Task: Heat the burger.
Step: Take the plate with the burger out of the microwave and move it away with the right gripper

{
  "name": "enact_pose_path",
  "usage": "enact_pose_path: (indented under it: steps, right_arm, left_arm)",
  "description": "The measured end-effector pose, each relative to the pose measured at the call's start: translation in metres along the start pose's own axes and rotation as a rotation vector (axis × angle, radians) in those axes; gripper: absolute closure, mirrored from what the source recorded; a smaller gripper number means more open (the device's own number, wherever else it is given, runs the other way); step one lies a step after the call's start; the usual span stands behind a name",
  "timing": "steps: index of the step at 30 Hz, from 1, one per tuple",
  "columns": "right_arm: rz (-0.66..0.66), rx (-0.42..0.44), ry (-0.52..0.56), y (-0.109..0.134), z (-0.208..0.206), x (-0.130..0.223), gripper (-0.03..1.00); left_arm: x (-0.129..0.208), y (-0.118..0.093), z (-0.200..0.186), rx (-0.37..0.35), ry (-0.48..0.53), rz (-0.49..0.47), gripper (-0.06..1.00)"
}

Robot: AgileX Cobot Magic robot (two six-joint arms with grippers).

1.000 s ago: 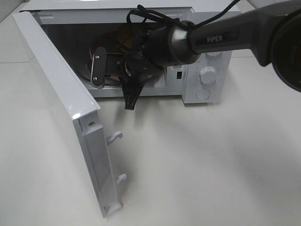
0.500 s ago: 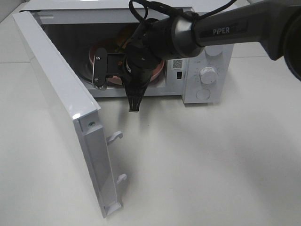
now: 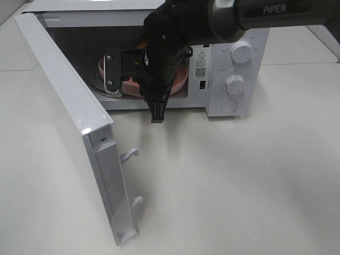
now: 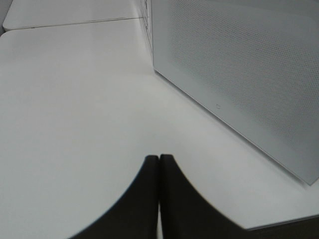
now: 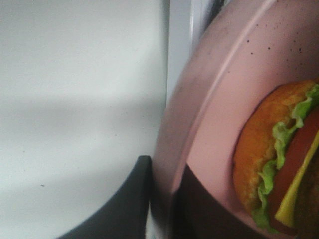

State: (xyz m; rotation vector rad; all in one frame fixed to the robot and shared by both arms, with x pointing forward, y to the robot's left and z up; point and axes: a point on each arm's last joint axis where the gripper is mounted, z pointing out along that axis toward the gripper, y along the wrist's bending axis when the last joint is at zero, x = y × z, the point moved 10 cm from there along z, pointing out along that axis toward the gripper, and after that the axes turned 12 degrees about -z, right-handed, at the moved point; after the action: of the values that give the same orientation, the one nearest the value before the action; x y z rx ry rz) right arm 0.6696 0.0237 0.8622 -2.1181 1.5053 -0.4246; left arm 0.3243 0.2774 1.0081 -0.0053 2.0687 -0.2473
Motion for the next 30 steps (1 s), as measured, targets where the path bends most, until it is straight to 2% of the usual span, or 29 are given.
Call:
enact_pose_path:
  steps: [10,23,30]
  right_arm:
    - [-0.059,-0.023,-0.019,0.011,-0.014,0.002,0.90]
    - [-0.146,-0.007,-0.051,0.040,-0.052,0.011,0.90]
    - [-0.233,-0.015,-0.059,0.067,-0.076,0.023,0.90]
  left_arm:
    - [0.000,0.000,0.000,0.000,0.000,0.000,0.94]
    - [0.000,0.000,0.000,0.000,0.000,0.000,0.94]
    - [0.000,0.000,0.000,0.000,0.000,0.000,0.94]
